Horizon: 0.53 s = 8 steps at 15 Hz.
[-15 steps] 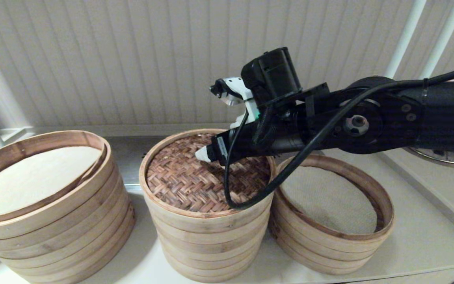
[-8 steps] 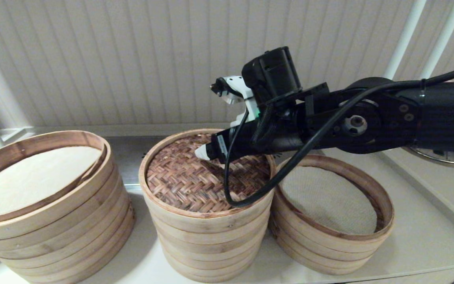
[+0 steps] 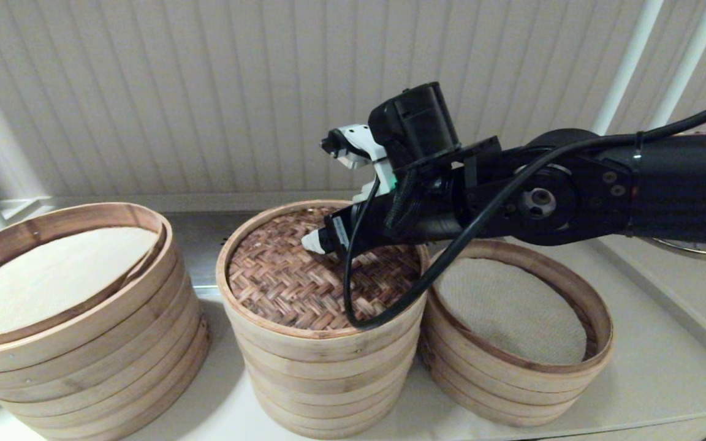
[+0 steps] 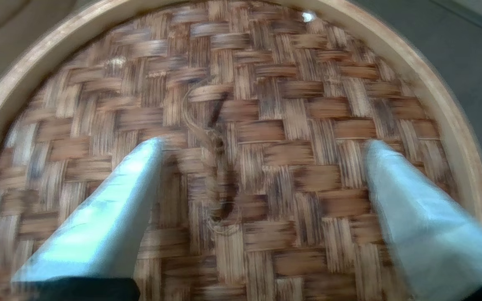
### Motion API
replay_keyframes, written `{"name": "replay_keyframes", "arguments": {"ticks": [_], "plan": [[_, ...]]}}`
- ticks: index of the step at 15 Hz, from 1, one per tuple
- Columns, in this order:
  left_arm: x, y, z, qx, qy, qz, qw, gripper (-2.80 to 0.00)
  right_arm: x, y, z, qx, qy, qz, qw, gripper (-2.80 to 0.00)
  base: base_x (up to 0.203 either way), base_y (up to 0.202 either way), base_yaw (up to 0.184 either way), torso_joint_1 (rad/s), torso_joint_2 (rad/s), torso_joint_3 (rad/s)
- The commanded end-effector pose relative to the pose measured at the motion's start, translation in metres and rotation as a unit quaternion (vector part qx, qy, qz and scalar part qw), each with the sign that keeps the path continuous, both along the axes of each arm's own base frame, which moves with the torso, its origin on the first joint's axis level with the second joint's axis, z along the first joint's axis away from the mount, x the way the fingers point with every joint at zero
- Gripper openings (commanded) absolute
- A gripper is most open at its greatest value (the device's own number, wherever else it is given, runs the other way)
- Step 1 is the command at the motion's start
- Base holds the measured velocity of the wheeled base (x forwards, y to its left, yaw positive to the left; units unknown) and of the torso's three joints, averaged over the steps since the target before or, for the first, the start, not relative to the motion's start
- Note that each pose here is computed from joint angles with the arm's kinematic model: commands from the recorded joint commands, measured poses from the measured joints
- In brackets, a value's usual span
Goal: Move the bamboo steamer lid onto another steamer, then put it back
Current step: Pick up the steamer
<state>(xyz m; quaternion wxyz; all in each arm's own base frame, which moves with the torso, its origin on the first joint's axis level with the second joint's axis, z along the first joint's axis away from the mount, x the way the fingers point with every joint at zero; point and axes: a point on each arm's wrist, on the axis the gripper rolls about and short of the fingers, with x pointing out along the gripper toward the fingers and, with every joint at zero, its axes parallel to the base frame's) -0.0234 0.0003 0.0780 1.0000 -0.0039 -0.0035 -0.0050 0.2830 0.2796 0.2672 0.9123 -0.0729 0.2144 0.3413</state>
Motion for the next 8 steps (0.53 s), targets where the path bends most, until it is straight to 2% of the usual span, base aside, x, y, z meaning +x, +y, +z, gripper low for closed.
{"name": "replay_keyframes", "arguments": {"ticks": [1, 5, 8], "plan": [[0.000, 0.000, 0.000, 0.000, 0.000, 0.000, 1.0000, -2.80, -0.001, 0.000, 0.000, -0.001, 0.001, 0.001, 1.000, -2.80, 0.000, 0.000, 0.000, 0.000, 0.00, 0.000], [0.000, 0.000, 0.000, -0.001, 0.000, 0.000, 1.0000, -2.80, -0.003, 0.002, -0.007, -0.008, 0.008, 0.007, 1.000, -2.80, 0.000, 0.000, 0.000, 0.000, 0.00, 0.000], [0.000, 0.000, 0.000, -0.001, 0.000, 0.000, 1.0000, -2.80, -0.006, 0.008, -0.013, -0.011, -0.017, 0.023, 1.000, -2.80, 0.000, 0.000, 0.000, 0.000, 0.00, 0.000]]}}
